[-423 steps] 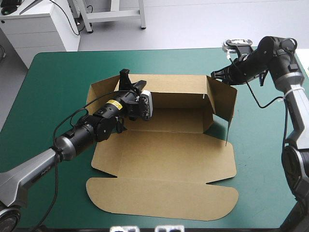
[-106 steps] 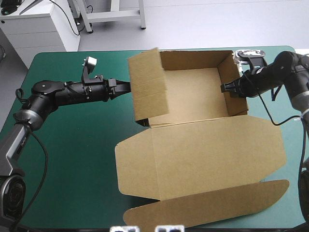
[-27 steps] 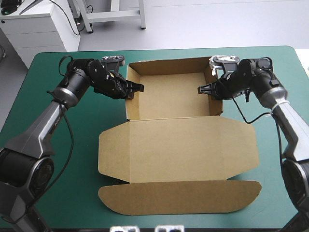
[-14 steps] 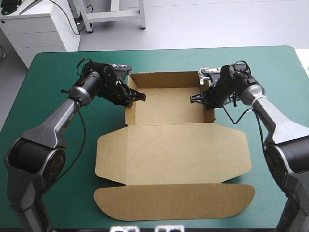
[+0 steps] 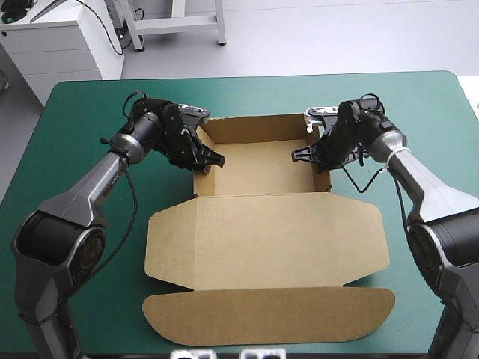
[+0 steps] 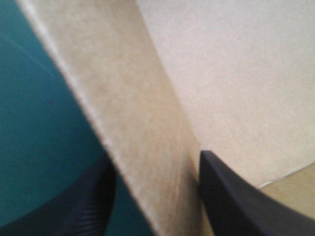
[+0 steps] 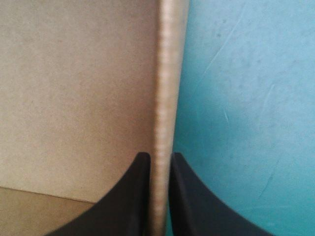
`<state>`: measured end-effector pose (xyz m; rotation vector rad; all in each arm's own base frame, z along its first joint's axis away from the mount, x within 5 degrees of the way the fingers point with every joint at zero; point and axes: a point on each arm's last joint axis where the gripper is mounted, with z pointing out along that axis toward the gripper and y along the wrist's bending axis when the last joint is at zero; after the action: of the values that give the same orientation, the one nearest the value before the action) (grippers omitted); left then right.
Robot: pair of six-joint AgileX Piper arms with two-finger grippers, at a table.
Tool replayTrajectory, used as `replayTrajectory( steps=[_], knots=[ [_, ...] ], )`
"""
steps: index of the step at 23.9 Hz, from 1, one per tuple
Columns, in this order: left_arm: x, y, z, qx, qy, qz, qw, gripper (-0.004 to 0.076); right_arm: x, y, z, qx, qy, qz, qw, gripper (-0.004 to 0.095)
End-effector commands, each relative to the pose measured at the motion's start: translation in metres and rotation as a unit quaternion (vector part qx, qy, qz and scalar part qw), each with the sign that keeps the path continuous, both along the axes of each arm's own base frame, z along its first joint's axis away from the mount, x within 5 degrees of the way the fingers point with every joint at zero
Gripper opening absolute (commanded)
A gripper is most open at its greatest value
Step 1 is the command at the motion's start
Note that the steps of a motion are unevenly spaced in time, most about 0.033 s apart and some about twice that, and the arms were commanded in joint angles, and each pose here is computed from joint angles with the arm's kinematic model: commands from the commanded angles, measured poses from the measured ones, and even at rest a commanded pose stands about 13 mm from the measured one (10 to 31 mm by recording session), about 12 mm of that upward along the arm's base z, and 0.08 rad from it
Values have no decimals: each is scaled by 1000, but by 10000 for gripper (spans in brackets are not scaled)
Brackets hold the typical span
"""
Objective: Fold the box
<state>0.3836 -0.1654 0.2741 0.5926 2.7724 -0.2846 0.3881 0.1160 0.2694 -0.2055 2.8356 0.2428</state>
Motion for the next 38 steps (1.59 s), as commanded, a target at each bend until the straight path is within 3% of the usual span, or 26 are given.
replayTrajectory(
  steps=[1, 4, 7, 15, 18, 19, 20, 21, 22, 24, 26, 30, 33, 38],
  knots=[
    [-6, 4, 27, -6, -33, -1, 999, 568, -11, 1, 22, 6, -5, 22, 1000, 342],
    [-5, 4, 30, -9, -40, -1, 999, 568, -10, 1, 23, 3, -11, 36, 999, 653],
    [-4, 1, 42, -25, -52, -1, 998, 568, -9, 0, 29, -2, -22, 37, 999, 802],
    [-9, -3, 100, -66, -84, -14, 994, 564, -22, -5, 67, -3, -74, 39, 997, 778],
    [-15, 4, 121, -51, -110, -15, 993, 494, -31, -10, 84, -9, -95, 40, 995, 778],
    [-26, 9, 139, -57, -133, -18, 989, 383, -38, -11, 95, -7, -113, 43, 993, 776],
    [-32, 11, 147, -58, -145, -21, 988, 328, -40, -12, 100, -5, -122, 43, 992, 776],
    [-46, 17, 164, -60, -168, -31, 984, 183, -44, -13, 107, -3, -133, 45, 990, 776],
    [-52, 19, 169, -59, -176, -41, 982, 116, -45, -14, 108, -3, -136, 44, 990, 776],
    [-69, 26, 182, -55, -196, -60, 977, 4, -45, -14, 109, -3, -136, 44, 990, 772],
    [-96, 37, 192, -47, -212, -79, 973, -6, -45, -13, 108, 0, -136, 44, 990, 768],
    [-154, 67, 172, 4, -190, -72, 979, -6, -43, -12, 110, 7, -149, 42, 988, 768],
    [-201, 90, 126, 43, -139, -69, 987, -6, -37, -10, 104, 9, -149, 43, 988, 768],
    [-247, 107, 55, 35, -106, -41, 993, -6, -18, -3, 72, 7, -104, 48, 993, 768]
  ],
)
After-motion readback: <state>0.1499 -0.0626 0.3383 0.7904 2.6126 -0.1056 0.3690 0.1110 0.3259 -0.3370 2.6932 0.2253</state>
